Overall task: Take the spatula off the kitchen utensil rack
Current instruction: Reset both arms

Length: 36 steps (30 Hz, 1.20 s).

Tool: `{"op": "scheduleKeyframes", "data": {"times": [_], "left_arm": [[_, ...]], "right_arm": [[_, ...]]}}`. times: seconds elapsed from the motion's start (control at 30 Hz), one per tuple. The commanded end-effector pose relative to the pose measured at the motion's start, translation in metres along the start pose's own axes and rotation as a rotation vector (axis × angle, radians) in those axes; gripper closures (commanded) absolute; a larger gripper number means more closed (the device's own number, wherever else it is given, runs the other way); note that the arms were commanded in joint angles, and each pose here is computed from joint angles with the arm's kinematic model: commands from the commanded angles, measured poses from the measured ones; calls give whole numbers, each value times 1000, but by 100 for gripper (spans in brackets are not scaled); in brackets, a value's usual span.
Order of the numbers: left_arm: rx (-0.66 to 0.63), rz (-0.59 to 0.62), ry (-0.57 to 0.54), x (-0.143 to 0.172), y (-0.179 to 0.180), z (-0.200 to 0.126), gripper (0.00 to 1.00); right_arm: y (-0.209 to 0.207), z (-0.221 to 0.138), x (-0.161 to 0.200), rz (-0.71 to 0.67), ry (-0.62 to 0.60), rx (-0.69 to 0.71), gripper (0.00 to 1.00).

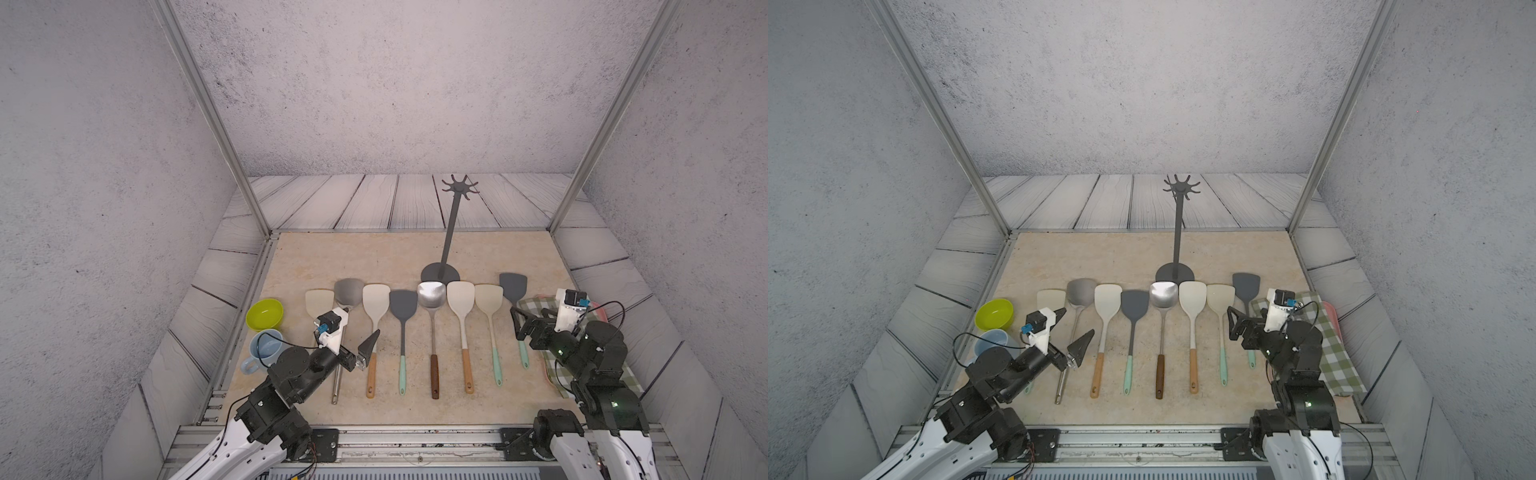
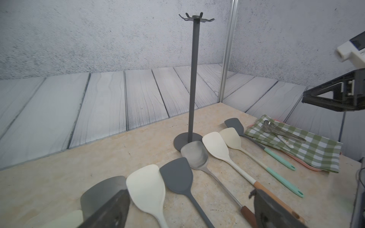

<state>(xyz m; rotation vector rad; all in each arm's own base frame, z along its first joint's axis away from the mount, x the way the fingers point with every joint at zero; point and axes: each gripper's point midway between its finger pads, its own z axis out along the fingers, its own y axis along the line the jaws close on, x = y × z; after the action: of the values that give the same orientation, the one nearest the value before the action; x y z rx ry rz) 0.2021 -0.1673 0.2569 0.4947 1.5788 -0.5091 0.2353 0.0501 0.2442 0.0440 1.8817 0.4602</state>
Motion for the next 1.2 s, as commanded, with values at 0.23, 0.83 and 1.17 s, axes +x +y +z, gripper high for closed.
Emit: {"op": "scheduleKeyframes", "data": {"times": [0.23, 0.83, 1.17], "left_arm": [[-372, 145, 100, 12, 69, 2, 1], [-697, -148, 253, 89, 223, 14, 1], [-598, -73, 279, 113, 235, 39, 1]], "right_arm": [[-39, 51, -9, -23, -110, 114, 1], [-145, 99, 32, -120, -19, 560, 1], [-155, 112, 44, -140, -44, 562, 1]]}}
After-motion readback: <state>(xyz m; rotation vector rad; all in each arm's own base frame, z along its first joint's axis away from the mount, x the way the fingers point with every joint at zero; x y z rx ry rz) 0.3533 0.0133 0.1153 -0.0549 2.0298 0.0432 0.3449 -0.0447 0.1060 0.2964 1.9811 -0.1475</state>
